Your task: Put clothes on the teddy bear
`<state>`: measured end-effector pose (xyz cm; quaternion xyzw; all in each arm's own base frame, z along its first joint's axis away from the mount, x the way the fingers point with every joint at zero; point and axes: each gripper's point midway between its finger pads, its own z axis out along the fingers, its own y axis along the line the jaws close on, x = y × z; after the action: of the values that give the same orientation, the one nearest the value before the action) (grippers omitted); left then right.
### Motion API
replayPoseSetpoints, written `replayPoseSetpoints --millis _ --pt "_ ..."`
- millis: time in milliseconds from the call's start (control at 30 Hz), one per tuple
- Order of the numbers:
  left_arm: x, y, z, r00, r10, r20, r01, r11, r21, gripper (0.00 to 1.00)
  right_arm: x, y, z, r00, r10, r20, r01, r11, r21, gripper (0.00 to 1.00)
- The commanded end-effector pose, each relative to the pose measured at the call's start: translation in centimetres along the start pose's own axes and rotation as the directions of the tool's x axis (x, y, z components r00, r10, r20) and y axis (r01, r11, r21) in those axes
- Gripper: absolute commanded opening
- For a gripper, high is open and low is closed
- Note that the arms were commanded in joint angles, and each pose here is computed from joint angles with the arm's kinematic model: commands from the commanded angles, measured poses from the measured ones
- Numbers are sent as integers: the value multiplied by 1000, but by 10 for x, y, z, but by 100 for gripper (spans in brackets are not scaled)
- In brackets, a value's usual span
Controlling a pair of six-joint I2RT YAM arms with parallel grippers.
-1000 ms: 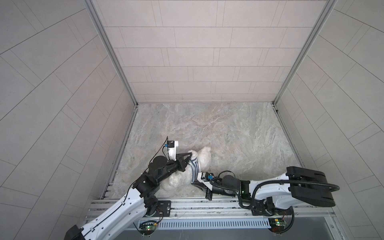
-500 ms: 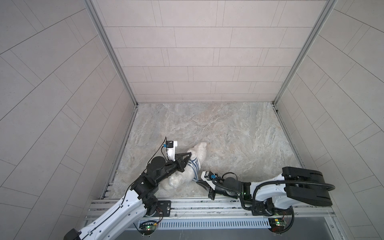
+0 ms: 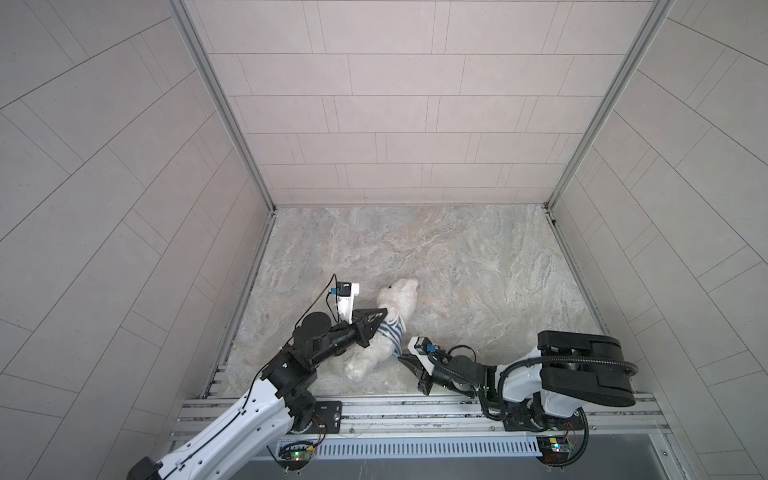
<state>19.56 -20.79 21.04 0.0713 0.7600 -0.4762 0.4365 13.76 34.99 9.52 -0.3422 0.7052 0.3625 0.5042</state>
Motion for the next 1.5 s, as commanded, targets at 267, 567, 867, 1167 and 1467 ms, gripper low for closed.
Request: replayPoseSetpoints --millis 267,567,867,1167,1467 --pt "-45 -17 -18 987 127 101 -121 991 -65 0 -2 -16 -6 1000 25 -4 -25 998 53 8" --pt "-39 2 -15 987 146 59 -135 978 -161 0 -39 -20 -18 1000 2 -17 0 995 103 27" --pt "-30 38 -21 990 143 20 -129 935 -331 0 -67 -45 -61 999 36 18 -39 979 200 52" --pt "2 35 18 996 80 -25 -84 954 -286 0 -70 -104 -110 966 226 128 -256 912 322 71" --pt "34 31 52 995 52 -90 -75 960 -269 0 -72 -120 -137 967 216 138 -253 880 401 76"
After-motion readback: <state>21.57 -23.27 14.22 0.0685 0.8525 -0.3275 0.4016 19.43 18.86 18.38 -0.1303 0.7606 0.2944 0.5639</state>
